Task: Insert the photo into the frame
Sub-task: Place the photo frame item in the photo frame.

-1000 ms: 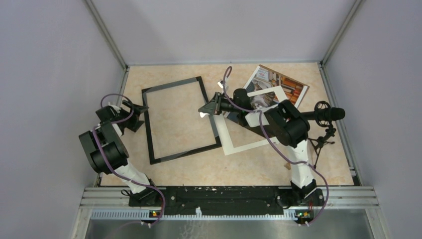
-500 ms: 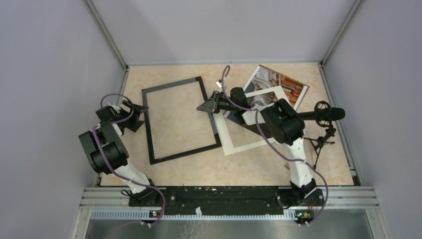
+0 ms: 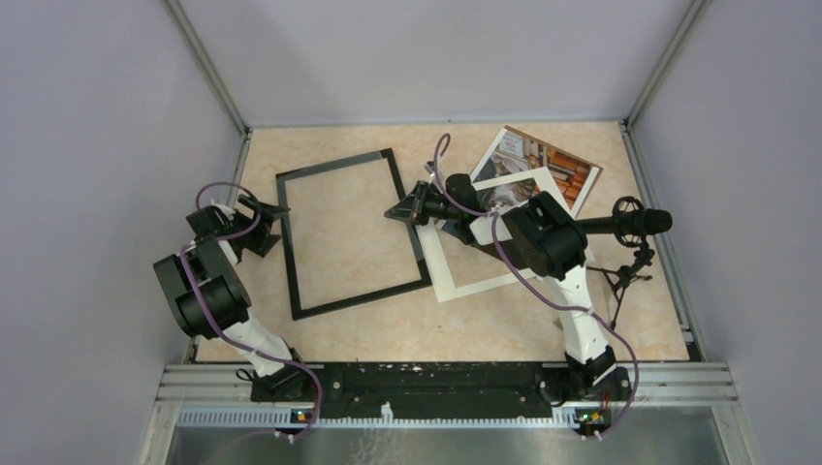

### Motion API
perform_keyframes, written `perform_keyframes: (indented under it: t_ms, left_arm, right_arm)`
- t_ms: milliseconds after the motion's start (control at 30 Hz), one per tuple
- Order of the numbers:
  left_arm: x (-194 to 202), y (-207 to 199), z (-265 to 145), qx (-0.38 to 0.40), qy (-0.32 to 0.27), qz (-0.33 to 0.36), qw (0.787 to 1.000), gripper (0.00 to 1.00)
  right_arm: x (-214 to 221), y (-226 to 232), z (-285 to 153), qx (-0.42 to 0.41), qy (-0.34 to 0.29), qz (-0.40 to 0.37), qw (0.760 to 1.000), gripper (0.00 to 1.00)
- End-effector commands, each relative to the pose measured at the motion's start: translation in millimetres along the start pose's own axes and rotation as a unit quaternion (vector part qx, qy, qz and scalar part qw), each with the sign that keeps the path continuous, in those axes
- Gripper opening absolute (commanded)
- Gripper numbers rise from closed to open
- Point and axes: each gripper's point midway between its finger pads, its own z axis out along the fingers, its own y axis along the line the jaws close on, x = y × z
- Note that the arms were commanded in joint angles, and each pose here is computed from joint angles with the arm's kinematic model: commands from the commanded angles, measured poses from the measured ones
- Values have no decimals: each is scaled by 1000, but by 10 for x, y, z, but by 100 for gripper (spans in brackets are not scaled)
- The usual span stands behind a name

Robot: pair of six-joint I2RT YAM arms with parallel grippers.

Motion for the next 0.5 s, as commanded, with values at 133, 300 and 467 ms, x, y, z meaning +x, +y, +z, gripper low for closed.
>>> perform_keyframes:
  t_ms: [133,300,467]
  left_arm:
    - [-36,-155,-71,23,-8,16,1000,98]
    - [-33,-152,-74,22,-9,16,1000,98]
    - [-36,-163,-79,23,-9,16,1000,98]
  right_arm:
    - [-57,109,52,-12,-26,26,999,0]
    - [-34,106,69,-3,-29,56,998,0]
    - [-45,112,74,4,-41,93,995,0]
